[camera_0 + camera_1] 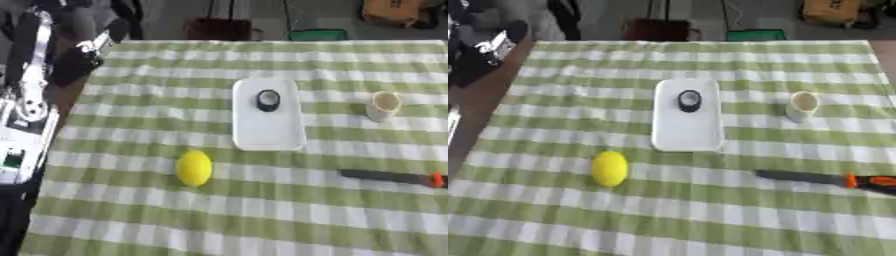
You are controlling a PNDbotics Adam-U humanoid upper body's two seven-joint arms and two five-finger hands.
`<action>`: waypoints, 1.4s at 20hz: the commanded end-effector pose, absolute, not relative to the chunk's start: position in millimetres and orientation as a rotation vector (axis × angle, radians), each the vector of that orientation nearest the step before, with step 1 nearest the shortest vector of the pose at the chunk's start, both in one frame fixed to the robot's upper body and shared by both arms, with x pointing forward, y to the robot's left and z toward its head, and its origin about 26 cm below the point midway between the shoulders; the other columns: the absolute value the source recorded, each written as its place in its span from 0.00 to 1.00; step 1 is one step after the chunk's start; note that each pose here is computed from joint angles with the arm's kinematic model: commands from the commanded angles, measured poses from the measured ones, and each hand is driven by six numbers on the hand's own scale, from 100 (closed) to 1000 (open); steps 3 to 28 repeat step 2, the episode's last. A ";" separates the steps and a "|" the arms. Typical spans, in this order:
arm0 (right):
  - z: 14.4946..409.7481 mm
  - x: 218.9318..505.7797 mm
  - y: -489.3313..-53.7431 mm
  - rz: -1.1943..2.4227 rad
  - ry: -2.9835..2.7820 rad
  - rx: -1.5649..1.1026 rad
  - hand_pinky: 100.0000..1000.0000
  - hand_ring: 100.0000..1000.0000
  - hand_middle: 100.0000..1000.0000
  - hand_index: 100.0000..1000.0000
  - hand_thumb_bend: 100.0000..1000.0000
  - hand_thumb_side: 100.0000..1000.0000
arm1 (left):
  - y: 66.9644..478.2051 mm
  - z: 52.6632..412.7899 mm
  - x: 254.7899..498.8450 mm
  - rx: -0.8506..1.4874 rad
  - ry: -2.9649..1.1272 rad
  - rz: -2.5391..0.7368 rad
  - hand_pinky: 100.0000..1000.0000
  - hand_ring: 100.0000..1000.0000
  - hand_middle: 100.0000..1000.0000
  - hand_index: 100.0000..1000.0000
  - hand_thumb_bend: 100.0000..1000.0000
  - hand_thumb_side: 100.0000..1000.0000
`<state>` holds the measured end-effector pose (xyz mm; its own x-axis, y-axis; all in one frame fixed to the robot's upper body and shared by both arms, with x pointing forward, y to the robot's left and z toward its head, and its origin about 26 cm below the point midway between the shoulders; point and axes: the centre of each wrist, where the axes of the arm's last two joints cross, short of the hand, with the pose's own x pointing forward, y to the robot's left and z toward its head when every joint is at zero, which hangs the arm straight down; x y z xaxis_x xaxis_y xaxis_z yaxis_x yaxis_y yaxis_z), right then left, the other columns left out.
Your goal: Pick up objects on the table and place them in the box.
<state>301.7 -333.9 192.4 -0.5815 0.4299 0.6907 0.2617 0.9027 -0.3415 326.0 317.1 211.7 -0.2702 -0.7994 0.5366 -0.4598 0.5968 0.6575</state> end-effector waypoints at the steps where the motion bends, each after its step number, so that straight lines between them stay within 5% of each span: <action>1: 201.1 300.2 -335.2 0.265 -2.247 -0.502 0.56 0.61 0.68 0.80 0.45 0.70 | 318.2 220.6 322.8 1.020 -1.948 -0.475 0.82 0.80 0.80 0.74 0.73 0.77; 28: 201.0 300.2 -335.2 0.267 -2.246 -0.502 0.56 0.61 0.68 0.80 0.45 0.70 | 318.1 220.9 322.7 1.020 -1.949 -0.477 0.82 0.80 0.80 0.74 0.73 0.77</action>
